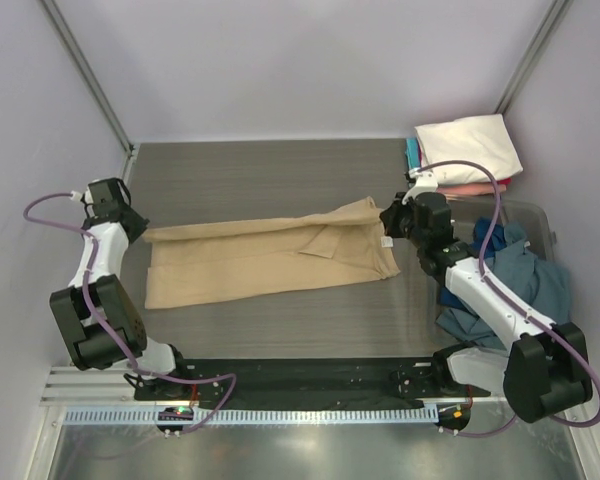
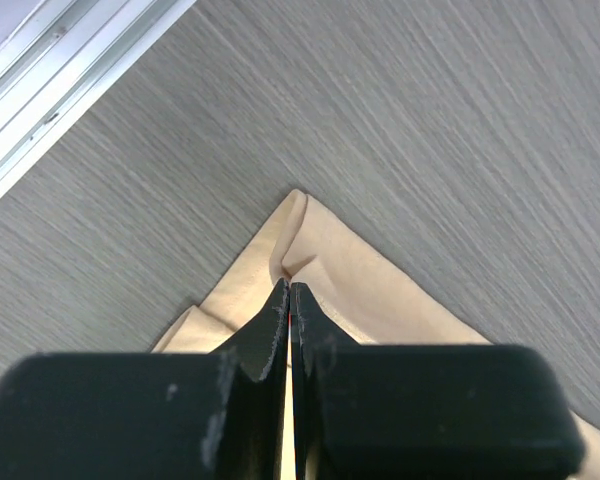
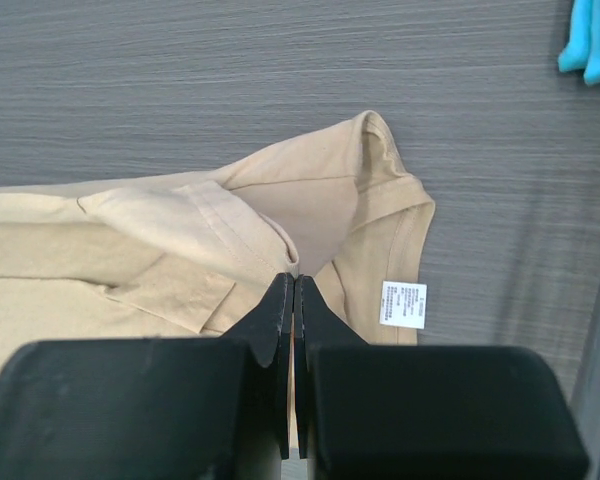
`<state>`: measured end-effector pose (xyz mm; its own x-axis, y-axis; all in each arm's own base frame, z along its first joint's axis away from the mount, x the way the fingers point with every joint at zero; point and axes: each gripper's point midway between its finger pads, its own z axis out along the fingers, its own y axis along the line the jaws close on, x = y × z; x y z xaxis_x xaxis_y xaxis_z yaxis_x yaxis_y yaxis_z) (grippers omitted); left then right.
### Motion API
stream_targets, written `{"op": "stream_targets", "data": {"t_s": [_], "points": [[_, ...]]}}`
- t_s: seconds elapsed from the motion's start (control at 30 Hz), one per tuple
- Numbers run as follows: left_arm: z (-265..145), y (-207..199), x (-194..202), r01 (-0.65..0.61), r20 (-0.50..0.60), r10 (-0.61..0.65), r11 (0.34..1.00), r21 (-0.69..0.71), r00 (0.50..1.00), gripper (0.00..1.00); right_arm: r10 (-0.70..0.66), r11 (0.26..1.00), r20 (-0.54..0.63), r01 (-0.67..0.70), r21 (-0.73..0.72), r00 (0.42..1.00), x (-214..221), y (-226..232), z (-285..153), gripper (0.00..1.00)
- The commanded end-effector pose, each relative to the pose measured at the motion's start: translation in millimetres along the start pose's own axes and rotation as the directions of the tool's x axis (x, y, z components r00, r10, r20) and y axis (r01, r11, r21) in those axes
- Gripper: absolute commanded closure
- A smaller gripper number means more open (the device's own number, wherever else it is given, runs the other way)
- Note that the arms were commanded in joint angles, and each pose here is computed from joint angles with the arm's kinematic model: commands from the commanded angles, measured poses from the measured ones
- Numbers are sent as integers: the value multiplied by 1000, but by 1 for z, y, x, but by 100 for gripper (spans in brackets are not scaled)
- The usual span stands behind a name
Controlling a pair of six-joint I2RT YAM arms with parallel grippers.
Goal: Fold and stack the t-shirts
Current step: Fold the tshirt
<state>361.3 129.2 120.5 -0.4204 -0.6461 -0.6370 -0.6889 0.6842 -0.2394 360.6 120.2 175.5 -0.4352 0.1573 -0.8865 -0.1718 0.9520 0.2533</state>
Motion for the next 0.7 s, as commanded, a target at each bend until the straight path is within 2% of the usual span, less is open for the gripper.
{"op": "stream_targets", "data": {"t_s": [0.0, 0.17, 0.27, 0.33, 0.37, 0.4, 0.47, 0.5, 0.57, 0.67], "points": [[-10, 10, -7, -11, 43, 12, 999, -30, 999, 100, 30, 999, 90, -34, 43, 995, -19, -5, -12, 99], [-14, 19, 5, -11, -5, 11, 998, -68, 1000, 100, 57, 997, 73, -61, 55, 996, -6, -9, -20, 99], [-18, 34, 17, -6, -70, -5, 988, -157, 998, 100, 125, 988, 57, -130, 83, 991, 10, -15, -26, 99], [-21, 44, 20, 6, -67, -20, 979, -206, 998, 94, 177, 972, 15, -177, 155, 984, 34, -29, -32, 99], [-23, 48, 19, 17, -55, -30, 975, -223, 998, 84, 235, 957, 30, -237, 167, 972, 37, -30, -37, 97], [-28, 49, 16, 41, -32, -49, 973, -225, 998, 61, 266, 945, 7, -262, 196, 964, 54, -36, -41, 80], [-31, 50, 13, 66, 4, -66, 975, -213, 998, 44, 323, 927, 22, -321, 193, 946, 60, -35, -48, 48], [-37, 48, 7, 78, 33, -73, 977, -199, 997, 30, 336, 920, 8, -330, 212, 942, 71, -39, -51, 28], [-39, 49, 3, 99, 65, -88, 975, -199, 994, 23, 347, 912, 21, -342, 227, 938, 72, -42, -54, 25], [-44, 44, -5, 94, 86, -80, 981, -173, 993, 24, 343, 922, 25, -341, 184, 939, 61, -34, -57, 25]]}}
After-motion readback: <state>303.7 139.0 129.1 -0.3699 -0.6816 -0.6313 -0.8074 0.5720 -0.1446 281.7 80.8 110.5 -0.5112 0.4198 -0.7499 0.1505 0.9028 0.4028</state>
